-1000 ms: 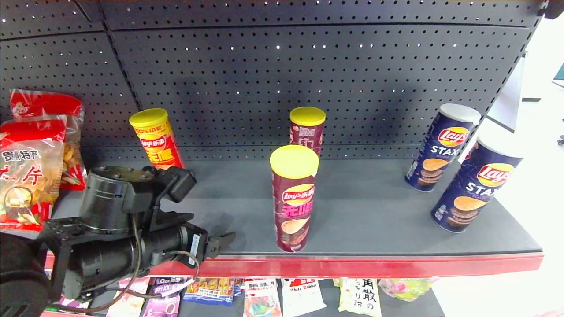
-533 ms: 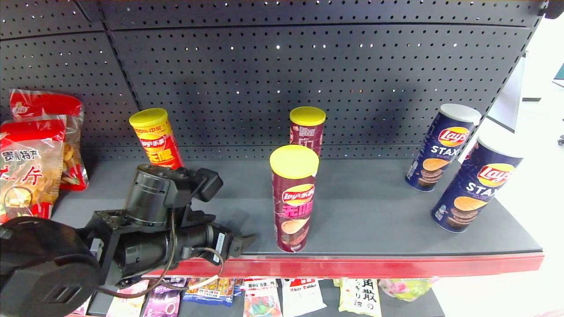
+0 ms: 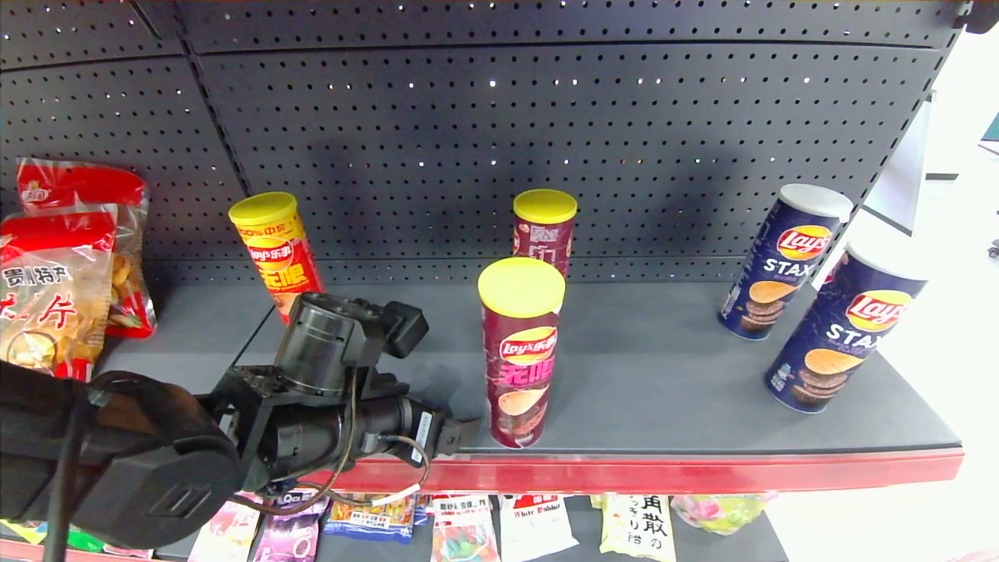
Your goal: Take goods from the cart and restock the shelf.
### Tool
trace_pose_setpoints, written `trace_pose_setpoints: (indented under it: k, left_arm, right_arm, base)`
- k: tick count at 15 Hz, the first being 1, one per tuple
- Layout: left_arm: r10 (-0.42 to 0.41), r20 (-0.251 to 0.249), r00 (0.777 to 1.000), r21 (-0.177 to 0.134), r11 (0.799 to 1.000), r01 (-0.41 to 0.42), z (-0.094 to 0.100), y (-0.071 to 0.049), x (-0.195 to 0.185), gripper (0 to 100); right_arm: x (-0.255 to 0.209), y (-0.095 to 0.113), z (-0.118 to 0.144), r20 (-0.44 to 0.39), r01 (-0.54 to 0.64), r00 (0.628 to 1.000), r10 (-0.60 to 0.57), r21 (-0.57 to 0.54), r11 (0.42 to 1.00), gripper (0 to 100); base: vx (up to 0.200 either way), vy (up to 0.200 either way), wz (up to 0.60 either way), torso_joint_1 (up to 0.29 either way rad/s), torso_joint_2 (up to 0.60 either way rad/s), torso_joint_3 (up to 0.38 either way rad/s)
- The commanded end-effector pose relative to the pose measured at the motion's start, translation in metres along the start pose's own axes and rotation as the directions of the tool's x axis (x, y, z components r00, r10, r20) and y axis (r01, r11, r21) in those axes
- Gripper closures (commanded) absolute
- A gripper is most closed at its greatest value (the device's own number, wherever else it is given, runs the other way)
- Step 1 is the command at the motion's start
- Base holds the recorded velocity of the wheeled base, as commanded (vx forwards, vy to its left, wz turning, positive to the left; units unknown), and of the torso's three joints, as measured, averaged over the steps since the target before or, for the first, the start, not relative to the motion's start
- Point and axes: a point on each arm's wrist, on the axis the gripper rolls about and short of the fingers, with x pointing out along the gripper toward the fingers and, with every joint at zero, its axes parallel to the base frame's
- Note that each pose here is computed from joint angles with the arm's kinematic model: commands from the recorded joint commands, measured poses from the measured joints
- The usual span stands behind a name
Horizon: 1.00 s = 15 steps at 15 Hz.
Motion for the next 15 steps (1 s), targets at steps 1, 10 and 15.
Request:
trace_pose_setpoints:
  k: [1, 10, 15]
  left_arm:
    - [0.002, -0.007, 1.000, 0.001, 1.000, -0.002, -0.001, 0.000, 0.003, 0]
    - [0.012, -0.001, 1.000, 0.018, 1.000, -0.012, 0.005, -0.001, 0.013, 0]
    - [0.010, 0.000, 1.000, 0.027, 1.000, -0.010, 0.009, -0.005, 0.021, 0]
  right_arm:
    - [0.002, 0.000, 0.000, -0.007, -0.002, 1.000, 0.002, 0.000, 1.000, 0]
    - [0.002, 0.000, 0.001, -0.006, -0.002, 1.000, 0.002, 0.000, 1.000, 0]
    - [0.002, 0.000, 0.001, -0.006, -0.002, 1.000, 0.002, 0.001, 1.000, 0]
  base:
    - [0.000, 0.000, 0.00, 0.000, 0.00, 0.000]
    - [0.000, 0.000, 0.00, 0.000, 0.00, 0.000]
    - [0.000, 0.000, 0.00, 0.000, 0.00, 0.000]
